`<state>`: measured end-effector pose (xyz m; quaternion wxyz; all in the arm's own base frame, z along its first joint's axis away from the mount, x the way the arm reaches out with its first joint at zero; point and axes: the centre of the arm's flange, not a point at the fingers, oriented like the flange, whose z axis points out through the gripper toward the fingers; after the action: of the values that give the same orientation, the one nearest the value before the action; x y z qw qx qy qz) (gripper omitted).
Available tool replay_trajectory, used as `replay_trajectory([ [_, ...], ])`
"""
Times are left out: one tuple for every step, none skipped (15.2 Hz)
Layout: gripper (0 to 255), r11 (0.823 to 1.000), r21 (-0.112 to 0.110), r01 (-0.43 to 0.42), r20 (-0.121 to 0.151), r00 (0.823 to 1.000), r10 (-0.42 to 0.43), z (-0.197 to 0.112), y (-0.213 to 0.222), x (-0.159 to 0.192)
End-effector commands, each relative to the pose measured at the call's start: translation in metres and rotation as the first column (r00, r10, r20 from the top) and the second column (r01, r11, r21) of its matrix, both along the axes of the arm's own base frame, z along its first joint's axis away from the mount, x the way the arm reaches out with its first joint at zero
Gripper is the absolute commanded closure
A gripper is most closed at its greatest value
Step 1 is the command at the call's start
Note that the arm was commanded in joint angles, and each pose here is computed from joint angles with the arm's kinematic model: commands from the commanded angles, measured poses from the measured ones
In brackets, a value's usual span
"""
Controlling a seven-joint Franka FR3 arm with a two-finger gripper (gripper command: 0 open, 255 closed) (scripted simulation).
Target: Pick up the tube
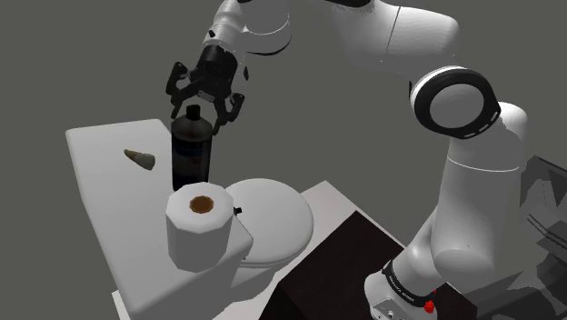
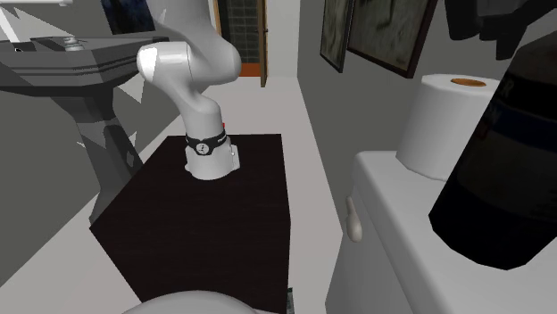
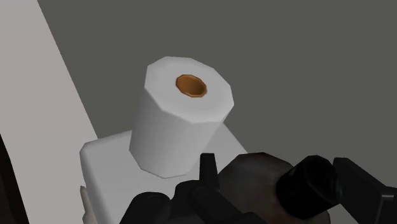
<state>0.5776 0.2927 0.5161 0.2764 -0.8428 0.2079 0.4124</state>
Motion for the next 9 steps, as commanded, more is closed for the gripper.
replay_trajectory([
  [255,1.000,0.000,0.000,0.000,1.000,0.000,0.010,0.000,-0.001],
  [255,1.000,0.000,0.000,0.000,1.000,0.000,0.015,0.000,-0.001],
  [255,1.000,0.000,0.000,0.000,1.000,0.000,0.021,0.000,-0.001],
  [255,1.000,0.000,0.000,0.000,1.000,0.000,0.026,0.000,-0.001],
  [255,1.000,0.000,0.000,0.000,1.000,0.000,0.031,0.000,-0.001],
  [255,1.000,0.000,0.000,0.000,1.000,0.000,0.036,0.000,-0.001],
  [255,1.000,0.000,0.000,0.000,1.000,0.000,0.042,0.000,-0.001],
  [255,1.000,0.000,0.000,0.000,1.000,0.000,0.047,0.000,-0.001],
  [255,1.000,0.000,0.000,0.000,1.000,0.000,0.052,0.000,-0.001],
])
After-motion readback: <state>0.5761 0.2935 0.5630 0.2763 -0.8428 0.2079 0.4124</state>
